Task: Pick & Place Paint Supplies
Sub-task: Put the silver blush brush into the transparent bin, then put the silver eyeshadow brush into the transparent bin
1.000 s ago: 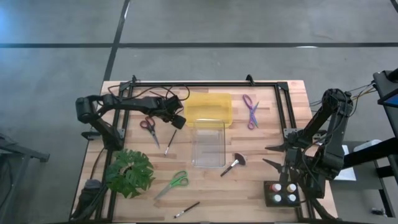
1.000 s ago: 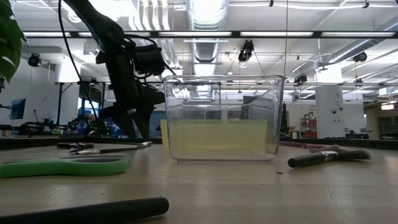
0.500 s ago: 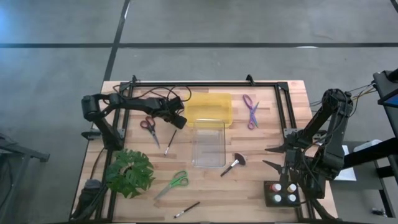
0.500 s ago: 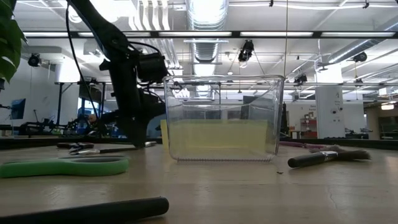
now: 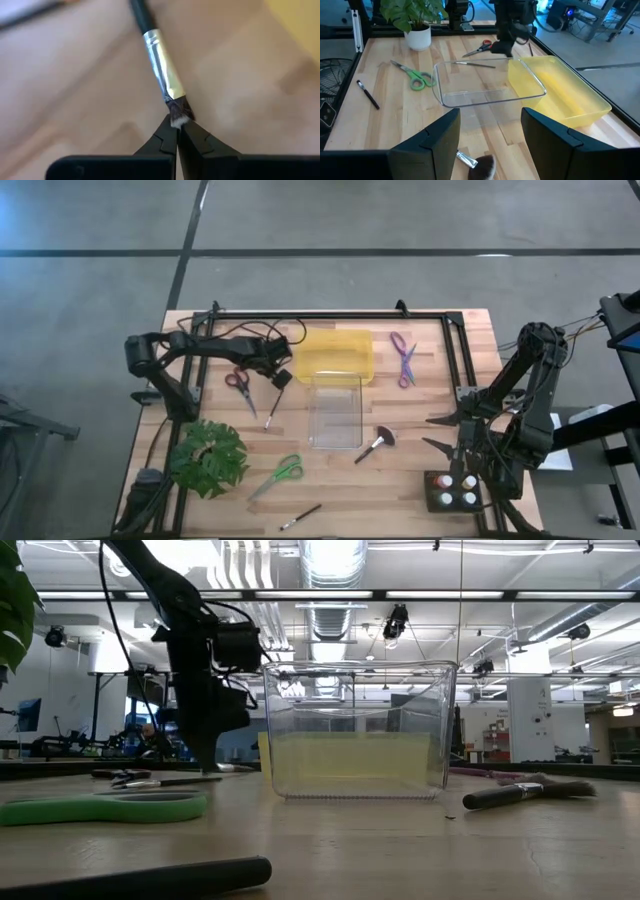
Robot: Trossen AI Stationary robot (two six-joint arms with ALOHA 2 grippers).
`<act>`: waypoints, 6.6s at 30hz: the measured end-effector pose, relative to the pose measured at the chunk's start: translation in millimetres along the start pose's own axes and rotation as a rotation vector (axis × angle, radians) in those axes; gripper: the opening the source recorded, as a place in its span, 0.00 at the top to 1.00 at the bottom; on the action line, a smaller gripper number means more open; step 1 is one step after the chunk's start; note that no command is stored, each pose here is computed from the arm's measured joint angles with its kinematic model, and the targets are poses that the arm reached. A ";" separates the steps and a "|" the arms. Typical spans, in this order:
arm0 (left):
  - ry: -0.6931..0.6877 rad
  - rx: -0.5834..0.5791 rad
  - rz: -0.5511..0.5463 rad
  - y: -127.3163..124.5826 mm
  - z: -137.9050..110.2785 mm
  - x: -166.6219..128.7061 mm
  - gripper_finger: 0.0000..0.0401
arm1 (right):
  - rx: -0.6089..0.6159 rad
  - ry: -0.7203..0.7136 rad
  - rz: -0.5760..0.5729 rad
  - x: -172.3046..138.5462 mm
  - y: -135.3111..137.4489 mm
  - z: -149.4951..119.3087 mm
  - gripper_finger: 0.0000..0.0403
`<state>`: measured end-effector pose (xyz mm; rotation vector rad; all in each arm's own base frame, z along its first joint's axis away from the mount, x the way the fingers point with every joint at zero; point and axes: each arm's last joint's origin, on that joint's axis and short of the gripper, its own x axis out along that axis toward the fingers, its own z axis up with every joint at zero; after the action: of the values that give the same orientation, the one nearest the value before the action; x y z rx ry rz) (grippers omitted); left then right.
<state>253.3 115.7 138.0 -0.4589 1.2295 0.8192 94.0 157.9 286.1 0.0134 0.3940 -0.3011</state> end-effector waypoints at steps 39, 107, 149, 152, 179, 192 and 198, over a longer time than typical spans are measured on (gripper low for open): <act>-0.718 1.377 -0.423 -74.2 -13.1 -125.0 0.99 | 0.025 -0.015 0.001 0.2 0.9 0.6 0.48; -0.419 0.243 -0.236 -51.0 -37.4 -164.3 0.62 | 0.044 0.007 0.017 1.7 3.5 -3.6 0.48; 0.227 -0.223 -0.435 -44.6 -131.5 -53.6 0.62 | -0.017 -0.021 0.049 4.4 11.5 -7.8 0.48; 0.212 -0.236 -0.462 -46.1 -130.9 -52.4 0.62 | -0.019 -0.021 0.049 4.6 11.4 -8.3 0.48; 0.307 -0.094 -0.500 -84.2 -117.3 -57.9 0.80 | -0.027 -0.013 0.050 4.8 11.1 -9.1 0.48; 0.403 -0.041 -0.223 -90.2 -115.8 -43.3 0.80 | -0.027 0.006 0.057 4.8 11.3 -9.7 0.48; 0.322 -0.035 -0.261 -91.6 -106.9 -53.3 0.81 | -0.029 0.006 0.057 4.9 11.3 -9.9 0.48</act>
<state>248.4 -34.6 146.2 -0.7853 1.4148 0.5575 97.8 167.9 274.6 -0.0024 0.4035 -0.2394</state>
